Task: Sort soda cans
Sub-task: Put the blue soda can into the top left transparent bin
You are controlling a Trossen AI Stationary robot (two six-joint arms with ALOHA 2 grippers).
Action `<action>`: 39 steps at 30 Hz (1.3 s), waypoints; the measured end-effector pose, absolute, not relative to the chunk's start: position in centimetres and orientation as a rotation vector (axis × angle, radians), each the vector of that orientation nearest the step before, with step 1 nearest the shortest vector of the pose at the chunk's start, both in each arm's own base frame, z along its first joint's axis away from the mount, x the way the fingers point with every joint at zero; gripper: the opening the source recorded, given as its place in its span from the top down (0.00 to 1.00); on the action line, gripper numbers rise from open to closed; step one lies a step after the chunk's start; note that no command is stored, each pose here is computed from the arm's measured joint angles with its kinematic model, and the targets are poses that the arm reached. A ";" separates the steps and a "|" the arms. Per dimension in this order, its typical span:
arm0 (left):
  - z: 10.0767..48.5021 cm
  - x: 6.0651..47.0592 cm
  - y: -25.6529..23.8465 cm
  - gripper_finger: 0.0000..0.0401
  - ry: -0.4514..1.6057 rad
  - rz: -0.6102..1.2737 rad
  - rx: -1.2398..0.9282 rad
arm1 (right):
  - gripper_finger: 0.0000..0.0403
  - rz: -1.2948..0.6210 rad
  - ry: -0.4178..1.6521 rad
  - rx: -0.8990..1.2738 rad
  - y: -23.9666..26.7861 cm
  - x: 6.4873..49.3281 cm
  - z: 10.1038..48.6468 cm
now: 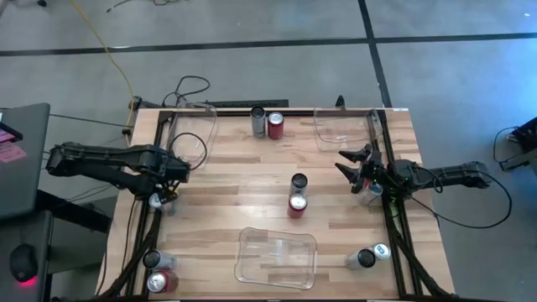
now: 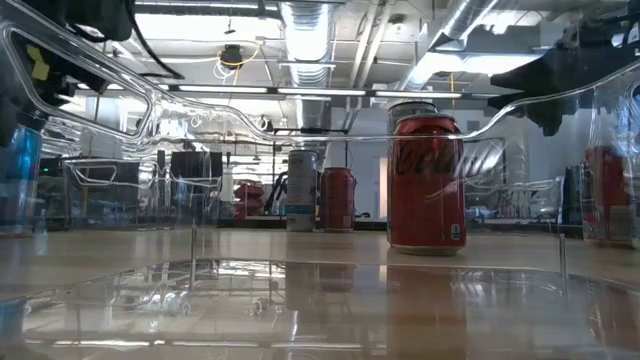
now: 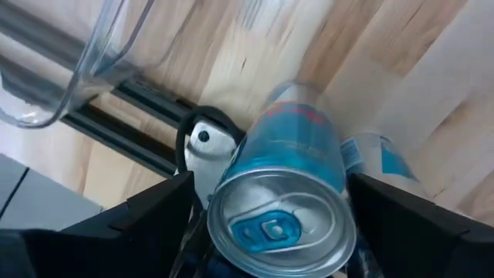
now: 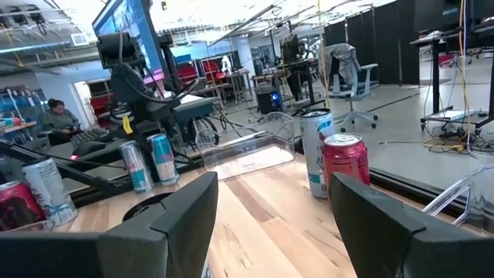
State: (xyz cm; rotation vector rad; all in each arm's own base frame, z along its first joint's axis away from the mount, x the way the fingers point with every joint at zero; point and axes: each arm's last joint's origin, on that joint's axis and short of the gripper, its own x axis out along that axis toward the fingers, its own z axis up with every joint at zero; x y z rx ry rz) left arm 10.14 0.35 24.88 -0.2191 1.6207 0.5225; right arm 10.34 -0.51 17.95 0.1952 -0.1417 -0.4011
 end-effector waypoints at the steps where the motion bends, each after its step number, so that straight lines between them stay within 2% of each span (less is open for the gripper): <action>1: 24.9 10.1 0.3 0.17 1.620 0.524 -0.221 | 0.33 -0.401 -0.140 0.195 -0.5 10.3 17.9; 8: 24.9 10.6 0.3 0.41 1.573 0.516 -0.234 | 0.33 -0.401 -0.142 0.205 -0.5 10.3 17.9; 18: 25.4 11.3 0.3 0.42 1.496 0.508 -0.303 | 0.33 -0.401 -0.143 0.207 -0.5 10.3 17.9; 29: 28.7 12.6 0.3 0.42 1.356 0.524 -0.372 | 0.33 -0.399 -0.157 0.211 -0.5 10.3 18.1; 39: 32.2 16.5 1.5 0.42 1.368 0.542 -0.298 | 0.33 -0.399 -0.157 0.210 -0.5 10.3 18.1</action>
